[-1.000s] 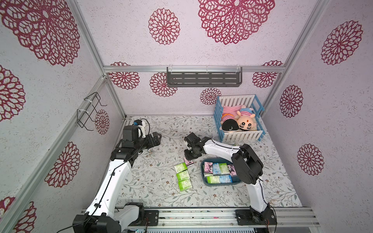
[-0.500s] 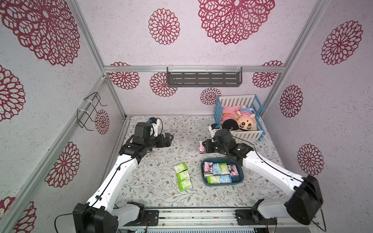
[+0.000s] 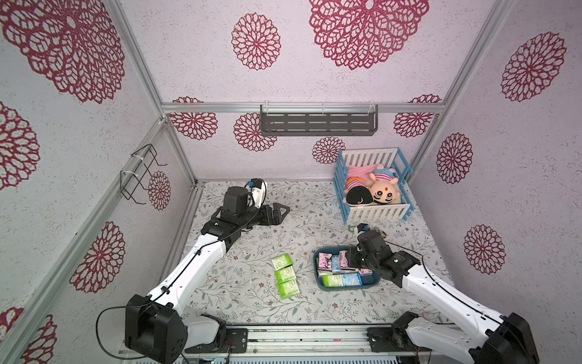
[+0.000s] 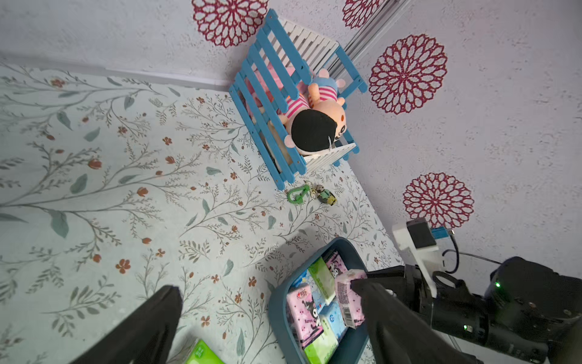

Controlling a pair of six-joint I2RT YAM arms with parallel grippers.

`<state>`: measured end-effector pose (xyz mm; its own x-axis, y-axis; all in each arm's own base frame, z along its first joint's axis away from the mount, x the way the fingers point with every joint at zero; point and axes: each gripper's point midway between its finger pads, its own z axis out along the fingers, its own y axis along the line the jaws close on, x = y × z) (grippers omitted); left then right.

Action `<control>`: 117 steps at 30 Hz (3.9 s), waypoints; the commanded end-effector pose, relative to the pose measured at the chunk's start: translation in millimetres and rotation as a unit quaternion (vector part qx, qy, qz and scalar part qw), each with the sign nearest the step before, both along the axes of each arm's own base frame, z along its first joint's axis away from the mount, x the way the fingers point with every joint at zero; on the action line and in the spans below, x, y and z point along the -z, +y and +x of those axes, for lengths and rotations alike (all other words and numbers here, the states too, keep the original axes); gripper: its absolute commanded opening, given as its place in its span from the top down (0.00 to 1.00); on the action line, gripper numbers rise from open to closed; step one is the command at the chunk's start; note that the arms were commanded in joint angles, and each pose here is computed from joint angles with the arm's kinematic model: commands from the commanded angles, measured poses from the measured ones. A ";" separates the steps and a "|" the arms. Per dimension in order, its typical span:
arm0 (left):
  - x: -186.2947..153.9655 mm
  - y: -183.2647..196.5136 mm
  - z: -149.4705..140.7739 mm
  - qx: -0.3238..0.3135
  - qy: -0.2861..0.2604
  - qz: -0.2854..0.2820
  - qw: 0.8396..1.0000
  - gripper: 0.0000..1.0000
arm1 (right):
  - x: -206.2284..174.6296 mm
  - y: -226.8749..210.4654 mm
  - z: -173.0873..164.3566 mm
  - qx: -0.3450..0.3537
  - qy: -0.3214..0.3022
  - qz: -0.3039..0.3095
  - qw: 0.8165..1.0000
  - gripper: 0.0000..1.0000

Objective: Put the pocket tissues into the storage box
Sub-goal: Place the pocket tissues in the storage box, then pick up the pocket tissues from the center of the board.

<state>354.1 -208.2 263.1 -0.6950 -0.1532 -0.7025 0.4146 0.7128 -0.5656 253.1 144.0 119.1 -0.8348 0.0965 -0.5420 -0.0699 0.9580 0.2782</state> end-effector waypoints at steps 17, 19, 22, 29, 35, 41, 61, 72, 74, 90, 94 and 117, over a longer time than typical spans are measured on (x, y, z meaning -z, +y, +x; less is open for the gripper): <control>16.2 8.0 5.5 -0.027 0.013 0.042 0.999 0.03 | 6.9 44.4 43.8 -0.047 -0.040 0.043 0.997 0.95; 18.4 10.1 6.7 -0.030 0.013 0.052 0.998 0.03 | 9.1 47.0 45.8 -0.050 -0.038 0.042 0.997 0.93; 21.2 11.9 9.9 -0.035 0.016 0.059 0.997 0.03 | 13.4 49.6 47.4 -0.056 -0.033 0.038 0.997 0.89; 18.1 13.4 10.4 -0.039 0.011 0.060 0.997 0.03 | 20.5 49.7 44.7 -0.066 -0.020 0.027 0.997 0.66; 14.0 18.1 10.6 -0.048 0.004 0.062 0.997 0.03 | 3.2 48.8 49.1 -0.072 -0.042 0.021 0.996 0.46; -5.7 25.4 11.0 -0.052 -0.009 0.078 0.996 0.03 | -29.2 50.4 55.3 -0.102 -0.048 -0.015 0.994 0.44; 0.0 177.3 -15.7 -0.268 0.052 0.062 0.960 0.03 | -41.4 225.0 74.0 -0.255 -0.085 0.079 0.960 0.36; 1.7 192.6 -39.4 -0.294 0.058 0.085 0.950 0.03 | 4.9 255.7 76.8 -0.265 -0.027 0.051 0.963 0.35; 3.8 195.3 -38.5 -0.297 0.059 0.089 0.949 0.03 | 9.2 255.3 71.5 -0.264 -0.022 0.048 0.963 0.35; 9.9 172.8 -14.7 -0.258 0.054 0.022 0.965 0.03 | 45.9 234.7 39.3 -0.235 0.022 0.008 0.972 0.34; 8.0 164.9 -13.6 -0.241 0.042 0.016 0.969 0.03 | 53.9 236.4 37.5 -0.234 0.032 0.011 0.972 0.34; 0.9 158.1 -18.9 -0.216 0.016 0.048 0.975 0.03 | 34.0 255.5 57.1 -0.216 0.007 0.035 0.976 1.00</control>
<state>333.2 -42.8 254.5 -0.6110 -0.4006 -0.6828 -0.0014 0.8630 -0.5051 295.6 393.8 48.4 -0.8535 -0.2756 -0.4423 -0.4477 0.8221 0.3517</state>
